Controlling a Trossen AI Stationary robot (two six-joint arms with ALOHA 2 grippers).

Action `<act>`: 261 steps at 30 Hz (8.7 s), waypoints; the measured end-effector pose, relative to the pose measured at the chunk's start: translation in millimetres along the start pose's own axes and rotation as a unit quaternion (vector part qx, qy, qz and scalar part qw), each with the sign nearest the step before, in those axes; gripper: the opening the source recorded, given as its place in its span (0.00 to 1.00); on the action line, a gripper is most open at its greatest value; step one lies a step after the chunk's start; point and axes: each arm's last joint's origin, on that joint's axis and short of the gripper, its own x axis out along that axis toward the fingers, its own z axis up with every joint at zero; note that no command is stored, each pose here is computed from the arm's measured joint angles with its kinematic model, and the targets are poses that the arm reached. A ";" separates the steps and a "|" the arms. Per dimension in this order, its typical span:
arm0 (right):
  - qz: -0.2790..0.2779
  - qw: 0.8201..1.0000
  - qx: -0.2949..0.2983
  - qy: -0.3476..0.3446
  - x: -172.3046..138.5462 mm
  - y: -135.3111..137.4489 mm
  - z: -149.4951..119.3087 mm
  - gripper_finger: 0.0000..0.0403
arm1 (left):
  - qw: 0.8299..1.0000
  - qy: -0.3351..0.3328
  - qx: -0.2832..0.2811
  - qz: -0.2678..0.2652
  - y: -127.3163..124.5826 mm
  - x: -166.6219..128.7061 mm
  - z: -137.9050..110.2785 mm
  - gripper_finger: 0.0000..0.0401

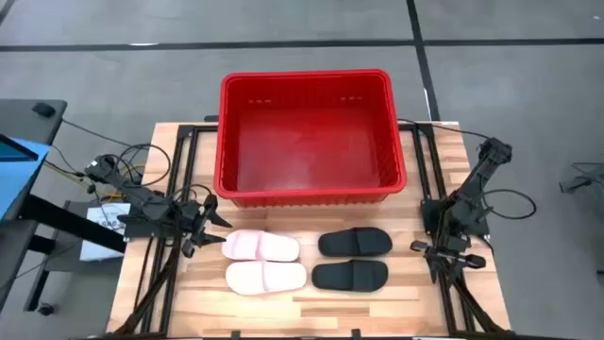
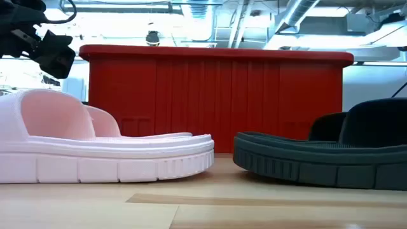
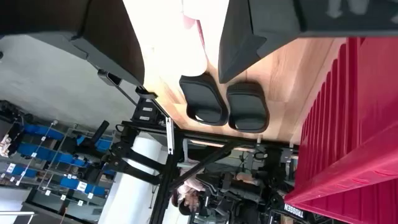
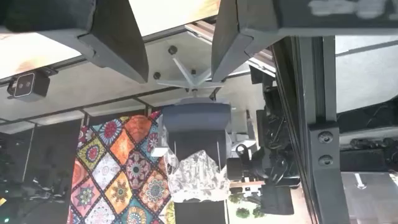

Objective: Pick and place slides into bin

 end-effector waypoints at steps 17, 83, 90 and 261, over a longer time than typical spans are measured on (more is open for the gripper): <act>0.000 1.000 0.000 0.000 0.0 0.0 0.1 0.41 | 1.000 0.000 0.000 0.000 0.0 0.0 0.0 0.49; 0.000 1.000 0.000 0.000 0.0 0.0 0.0 0.41 | 1.000 0.000 0.000 0.000 0.0 0.0 0.0 0.49; 0.000 1.000 0.000 0.000 0.0 0.0 0.0 0.42 | 1.000 0.000 0.000 0.000 0.0 0.0 0.0 0.49; 0.000 1.000 0.000 0.000 0.0 0.0 0.1 0.42 | 0.868 0.115 -0.449 0.179 -47.0 48.1 136.9 0.02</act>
